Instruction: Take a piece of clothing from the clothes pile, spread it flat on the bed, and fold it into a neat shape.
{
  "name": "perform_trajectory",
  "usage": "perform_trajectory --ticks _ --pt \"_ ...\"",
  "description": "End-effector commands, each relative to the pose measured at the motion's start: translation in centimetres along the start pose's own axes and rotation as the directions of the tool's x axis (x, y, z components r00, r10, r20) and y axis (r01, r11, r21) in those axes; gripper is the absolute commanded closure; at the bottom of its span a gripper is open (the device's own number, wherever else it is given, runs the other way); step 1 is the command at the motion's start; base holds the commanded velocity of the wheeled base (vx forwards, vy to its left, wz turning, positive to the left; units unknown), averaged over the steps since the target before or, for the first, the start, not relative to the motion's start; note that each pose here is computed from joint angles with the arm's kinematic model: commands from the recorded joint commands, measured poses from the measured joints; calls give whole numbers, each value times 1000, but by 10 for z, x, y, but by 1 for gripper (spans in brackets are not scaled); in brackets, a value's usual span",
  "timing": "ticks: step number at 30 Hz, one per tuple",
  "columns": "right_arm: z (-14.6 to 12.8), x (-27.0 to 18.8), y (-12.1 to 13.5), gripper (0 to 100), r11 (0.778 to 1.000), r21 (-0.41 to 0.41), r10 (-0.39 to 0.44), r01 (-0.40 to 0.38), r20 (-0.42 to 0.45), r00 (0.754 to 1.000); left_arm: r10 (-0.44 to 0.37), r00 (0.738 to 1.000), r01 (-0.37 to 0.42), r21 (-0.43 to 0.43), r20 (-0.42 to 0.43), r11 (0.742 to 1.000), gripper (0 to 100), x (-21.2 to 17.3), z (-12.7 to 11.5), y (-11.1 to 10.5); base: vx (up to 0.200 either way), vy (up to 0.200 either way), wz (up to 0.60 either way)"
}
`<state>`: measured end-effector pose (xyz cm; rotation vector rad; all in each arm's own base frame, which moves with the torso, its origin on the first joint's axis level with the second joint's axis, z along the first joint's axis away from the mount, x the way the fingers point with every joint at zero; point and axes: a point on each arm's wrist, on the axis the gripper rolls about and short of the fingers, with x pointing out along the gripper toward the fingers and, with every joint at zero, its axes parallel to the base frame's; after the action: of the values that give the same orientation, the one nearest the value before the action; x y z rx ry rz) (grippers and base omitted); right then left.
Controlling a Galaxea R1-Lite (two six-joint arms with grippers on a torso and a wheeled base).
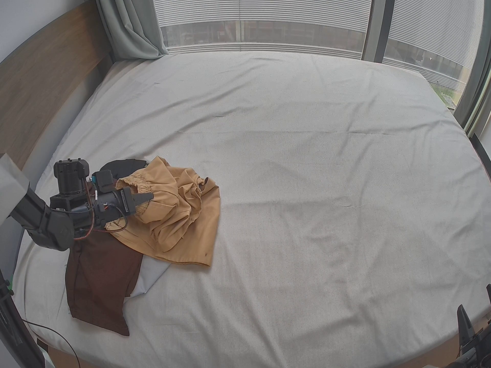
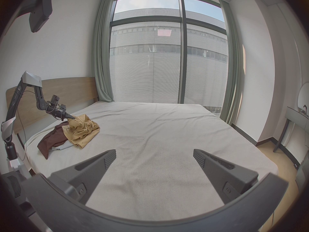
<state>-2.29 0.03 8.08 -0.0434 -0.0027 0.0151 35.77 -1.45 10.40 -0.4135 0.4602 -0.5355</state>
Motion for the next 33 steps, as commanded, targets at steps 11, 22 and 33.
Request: perform_trajectory --ticks 11,22,33 --pt "-5 0 0 0 1000 -1 0 0 -1 1000 -17 999 16 27 48 1000 100 -18 -1 -13 0 0 0" --pt "-5 0 0 0 1000 -1 0 0 -1 1000 -23 996 19 54 83 998 100 -29 6 -25 0 0 0" --pt "-5 0 0 0 1000 0 0 0 -1 1000 -53 991 60 -55 120 997 100 -46 11 -46 0 0 0"
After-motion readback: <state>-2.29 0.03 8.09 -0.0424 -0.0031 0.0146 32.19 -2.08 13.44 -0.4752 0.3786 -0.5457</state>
